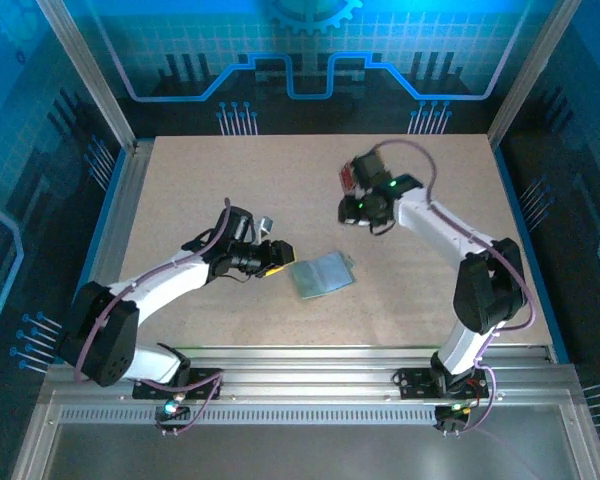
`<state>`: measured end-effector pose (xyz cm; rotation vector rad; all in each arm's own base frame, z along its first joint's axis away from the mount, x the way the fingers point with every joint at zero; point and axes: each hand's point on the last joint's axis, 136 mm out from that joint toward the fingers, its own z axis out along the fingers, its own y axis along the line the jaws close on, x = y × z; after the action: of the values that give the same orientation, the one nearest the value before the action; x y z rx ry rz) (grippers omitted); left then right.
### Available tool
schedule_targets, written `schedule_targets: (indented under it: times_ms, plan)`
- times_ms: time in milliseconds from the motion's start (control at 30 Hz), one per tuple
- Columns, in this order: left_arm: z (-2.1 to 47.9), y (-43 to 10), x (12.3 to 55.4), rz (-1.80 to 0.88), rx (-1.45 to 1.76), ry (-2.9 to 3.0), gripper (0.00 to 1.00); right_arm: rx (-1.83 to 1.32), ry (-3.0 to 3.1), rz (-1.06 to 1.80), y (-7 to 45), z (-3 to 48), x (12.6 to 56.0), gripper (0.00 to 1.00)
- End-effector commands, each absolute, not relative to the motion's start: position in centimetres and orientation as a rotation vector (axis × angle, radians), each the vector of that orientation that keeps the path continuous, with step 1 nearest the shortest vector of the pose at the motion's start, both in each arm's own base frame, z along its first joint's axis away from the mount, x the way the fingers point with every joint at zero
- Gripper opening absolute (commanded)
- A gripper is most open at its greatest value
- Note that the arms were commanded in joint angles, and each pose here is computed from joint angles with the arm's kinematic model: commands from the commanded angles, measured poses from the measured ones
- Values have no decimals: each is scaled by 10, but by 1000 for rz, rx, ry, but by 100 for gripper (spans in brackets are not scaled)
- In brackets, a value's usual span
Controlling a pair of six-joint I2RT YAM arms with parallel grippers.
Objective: Put the credit cards into the card holder
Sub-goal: Open the card holder at the center of the table.
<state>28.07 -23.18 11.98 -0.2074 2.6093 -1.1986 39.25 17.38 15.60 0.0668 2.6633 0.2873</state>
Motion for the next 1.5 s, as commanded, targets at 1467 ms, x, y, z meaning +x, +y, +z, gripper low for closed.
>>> schedule_targets:
  times_ms: [1467]
  plan:
    - [155, -220, 271, -1279, -132, 2493, 58, 117, 2869, 91, 76, 91, 479, 6]
